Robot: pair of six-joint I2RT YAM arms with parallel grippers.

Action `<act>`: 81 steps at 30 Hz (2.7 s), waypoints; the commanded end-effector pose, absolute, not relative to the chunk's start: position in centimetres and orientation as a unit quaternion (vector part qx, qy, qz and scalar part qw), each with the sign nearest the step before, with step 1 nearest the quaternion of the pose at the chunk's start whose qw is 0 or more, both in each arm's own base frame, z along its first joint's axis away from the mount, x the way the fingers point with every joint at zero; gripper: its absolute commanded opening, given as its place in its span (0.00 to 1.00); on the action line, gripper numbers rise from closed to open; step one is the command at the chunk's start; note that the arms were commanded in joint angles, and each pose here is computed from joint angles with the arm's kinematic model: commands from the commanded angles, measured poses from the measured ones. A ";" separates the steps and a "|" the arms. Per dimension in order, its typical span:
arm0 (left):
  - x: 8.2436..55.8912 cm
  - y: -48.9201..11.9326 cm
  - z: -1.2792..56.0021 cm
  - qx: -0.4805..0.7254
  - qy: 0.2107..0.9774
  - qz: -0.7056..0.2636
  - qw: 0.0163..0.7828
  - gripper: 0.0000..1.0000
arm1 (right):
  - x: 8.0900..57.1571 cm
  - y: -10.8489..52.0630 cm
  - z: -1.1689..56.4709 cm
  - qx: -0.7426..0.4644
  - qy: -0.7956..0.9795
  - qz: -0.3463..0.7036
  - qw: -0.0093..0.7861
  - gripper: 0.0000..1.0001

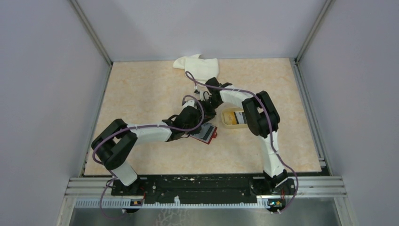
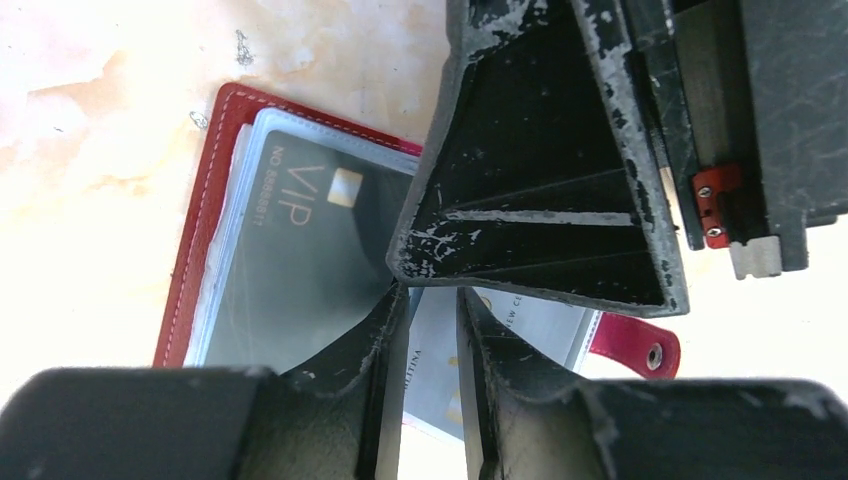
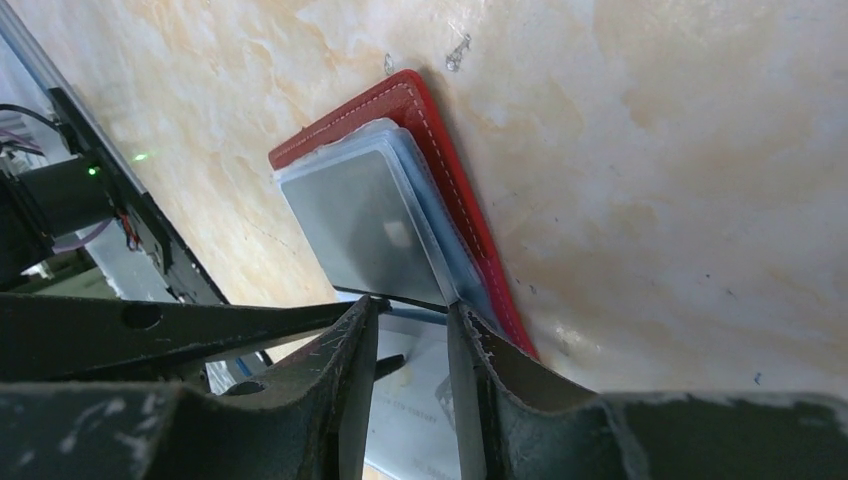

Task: Put the credit cards into the card holder
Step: Insert the credit card into the card holder, then turn over the card slot in the card holder.

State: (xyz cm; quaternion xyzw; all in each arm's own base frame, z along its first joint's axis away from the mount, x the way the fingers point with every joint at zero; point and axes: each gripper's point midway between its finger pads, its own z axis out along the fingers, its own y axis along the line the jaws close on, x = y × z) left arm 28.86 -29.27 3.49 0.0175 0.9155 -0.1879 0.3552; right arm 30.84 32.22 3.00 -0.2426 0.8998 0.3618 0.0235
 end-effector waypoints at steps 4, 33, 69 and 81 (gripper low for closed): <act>29.0 -31.1 6.8 0.058 0.892 -0.239 0.378 0.31 | 32.4 30.8 6.9 -0.280 0.895 0.337 0.082 0.33; 30.0 -21.5 9.8 0.071 0.848 -0.330 0.408 0.74 | 19.0 29.2 17.8 -0.682 0.462 0.460 0.332 0.33; 29.2 -22.3 2.5 0.046 0.878 -0.387 0.278 0.54 | 20.7 30.1 1.5 -0.813 0.528 0.152 0.193 0.15; 30.1 -21.8 2.3 0.046 0.889 -0.359 0.281 0.54 | 24.5 27.1 2.3 -0.782 0.577 0.110 0.208 0.15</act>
